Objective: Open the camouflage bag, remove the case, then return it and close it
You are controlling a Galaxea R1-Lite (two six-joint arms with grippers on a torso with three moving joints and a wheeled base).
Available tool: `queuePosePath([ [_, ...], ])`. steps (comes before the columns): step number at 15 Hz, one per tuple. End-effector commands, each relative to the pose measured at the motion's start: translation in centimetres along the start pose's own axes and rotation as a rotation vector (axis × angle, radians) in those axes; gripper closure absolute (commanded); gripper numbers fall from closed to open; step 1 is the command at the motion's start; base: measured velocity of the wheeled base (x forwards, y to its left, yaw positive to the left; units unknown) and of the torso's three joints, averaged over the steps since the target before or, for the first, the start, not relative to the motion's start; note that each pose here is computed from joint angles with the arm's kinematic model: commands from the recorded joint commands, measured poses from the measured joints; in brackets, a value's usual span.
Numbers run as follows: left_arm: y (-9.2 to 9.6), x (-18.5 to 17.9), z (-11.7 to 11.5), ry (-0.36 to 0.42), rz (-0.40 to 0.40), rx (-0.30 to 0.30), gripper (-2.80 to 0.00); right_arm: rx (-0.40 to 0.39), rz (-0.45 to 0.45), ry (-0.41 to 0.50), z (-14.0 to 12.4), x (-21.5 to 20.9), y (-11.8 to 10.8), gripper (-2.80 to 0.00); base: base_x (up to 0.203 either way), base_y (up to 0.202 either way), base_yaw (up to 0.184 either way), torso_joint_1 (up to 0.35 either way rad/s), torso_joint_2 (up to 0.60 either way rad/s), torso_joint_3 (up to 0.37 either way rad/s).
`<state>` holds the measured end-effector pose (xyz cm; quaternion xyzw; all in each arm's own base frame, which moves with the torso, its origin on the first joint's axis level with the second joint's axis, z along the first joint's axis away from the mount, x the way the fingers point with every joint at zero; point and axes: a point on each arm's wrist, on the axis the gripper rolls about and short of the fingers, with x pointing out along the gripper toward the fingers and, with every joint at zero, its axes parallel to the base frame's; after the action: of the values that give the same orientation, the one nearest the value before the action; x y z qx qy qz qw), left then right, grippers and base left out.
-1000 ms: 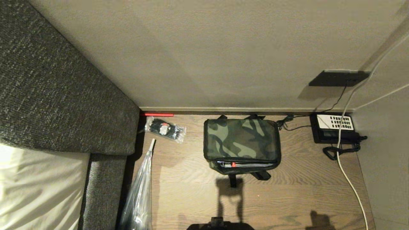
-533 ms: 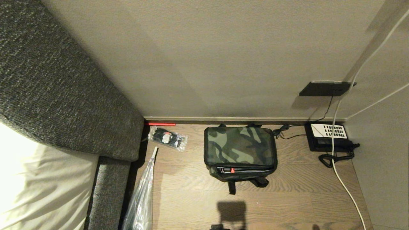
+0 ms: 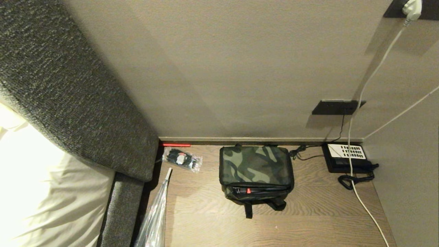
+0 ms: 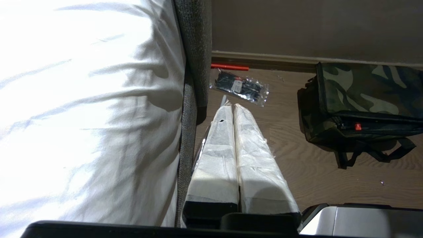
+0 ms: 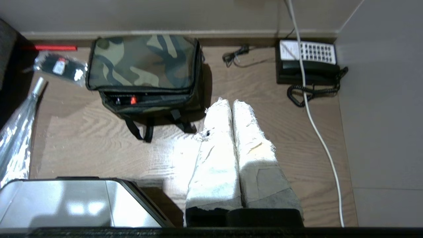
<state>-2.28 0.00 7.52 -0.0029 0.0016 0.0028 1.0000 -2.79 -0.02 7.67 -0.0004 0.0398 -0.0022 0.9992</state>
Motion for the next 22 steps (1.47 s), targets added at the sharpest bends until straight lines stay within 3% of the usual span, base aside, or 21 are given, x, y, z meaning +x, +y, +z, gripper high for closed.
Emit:
queuePosePath([
  [1,0.00,0.00,0.00,0.000,0.001,0.000,0.00,0.000,0.000,0.002,0.00,0.01,0.00,0.00,0.000,0.000,0.000,0.004,0.00,0.204],
  [22,0.00,0.00,0.00,0.000,0.001,-0.003,0.00,0.000,0.000,0.002,0.00,0.01,0.00,0.00,0.000,0.000,0.000,0.002,0.00,0.202],
])
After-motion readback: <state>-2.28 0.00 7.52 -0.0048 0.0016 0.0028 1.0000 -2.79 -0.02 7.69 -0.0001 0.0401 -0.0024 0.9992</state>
